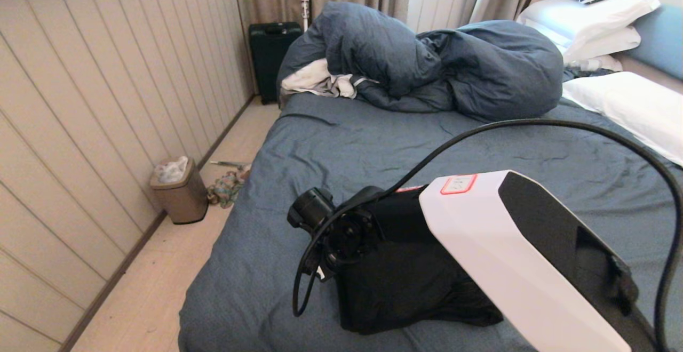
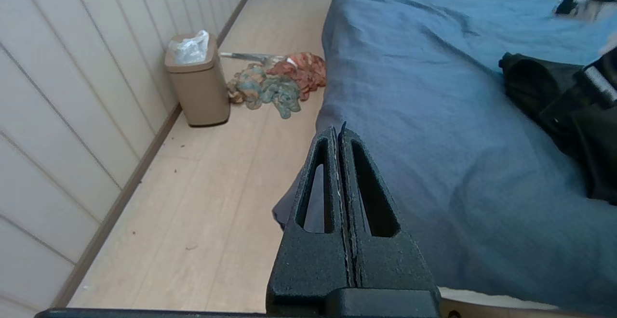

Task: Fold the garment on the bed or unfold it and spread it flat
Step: Unford the black T-shirt

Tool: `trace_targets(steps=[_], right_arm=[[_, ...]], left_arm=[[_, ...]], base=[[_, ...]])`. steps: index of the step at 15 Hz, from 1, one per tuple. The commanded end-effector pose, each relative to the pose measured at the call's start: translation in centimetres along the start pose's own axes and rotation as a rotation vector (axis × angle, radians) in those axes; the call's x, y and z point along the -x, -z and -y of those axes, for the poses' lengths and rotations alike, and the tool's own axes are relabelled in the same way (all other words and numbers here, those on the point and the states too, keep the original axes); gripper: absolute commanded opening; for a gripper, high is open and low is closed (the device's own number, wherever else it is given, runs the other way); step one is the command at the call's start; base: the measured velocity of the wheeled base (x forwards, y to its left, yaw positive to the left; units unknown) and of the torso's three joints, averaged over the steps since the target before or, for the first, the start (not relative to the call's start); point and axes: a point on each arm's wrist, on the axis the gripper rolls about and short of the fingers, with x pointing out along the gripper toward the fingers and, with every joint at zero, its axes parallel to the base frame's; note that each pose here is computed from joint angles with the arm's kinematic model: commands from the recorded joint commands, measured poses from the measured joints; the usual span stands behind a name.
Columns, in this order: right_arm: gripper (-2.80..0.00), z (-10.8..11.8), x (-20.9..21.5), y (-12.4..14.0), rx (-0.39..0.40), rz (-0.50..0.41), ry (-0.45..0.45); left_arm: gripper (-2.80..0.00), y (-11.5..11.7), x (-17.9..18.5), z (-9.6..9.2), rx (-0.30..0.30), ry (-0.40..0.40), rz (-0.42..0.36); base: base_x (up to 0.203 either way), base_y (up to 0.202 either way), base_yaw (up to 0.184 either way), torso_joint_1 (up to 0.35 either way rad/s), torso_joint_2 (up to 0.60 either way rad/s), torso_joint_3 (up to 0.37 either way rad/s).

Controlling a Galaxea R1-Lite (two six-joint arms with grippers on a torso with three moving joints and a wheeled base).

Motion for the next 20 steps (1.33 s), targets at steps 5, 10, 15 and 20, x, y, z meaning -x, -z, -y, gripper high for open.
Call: trace_targets(steps=[5,10,15,20], right_arm=[[-2.8,0.0,-3.1,1.4,0.023,-0.07,0.073],[-2.8,1.6,-3.0,0.8,-0.025,-0.05,0.109],[-2.8,4.8,3.9,-2.1,-0.168,0.104,0.1],[-2.8,13.3,11.9,-2.2,-0.332,0.22,0.131]], left_arm=[[-2.8,0.0,0.0,0.0,0.0,0.0,0.0],[-2.8,0.0,0.0,0.0,0.0,0.0,-0.001],[-2.8,0.0,0.0,0.0,0.0,0.0,-0.001],[-2.8,0.0,0.0,0.0,0.0,-0.002,-0.001]], base=[[0.0,0.0,0.0,0.0,0.0,0.0],[0.0,0.0,0.0,0.0,0.0,0.0],[0.0,0.0,0.0,0.0,0.0,0.0],[0.0,0.0,0.0,0.0,0.0,0.0]])
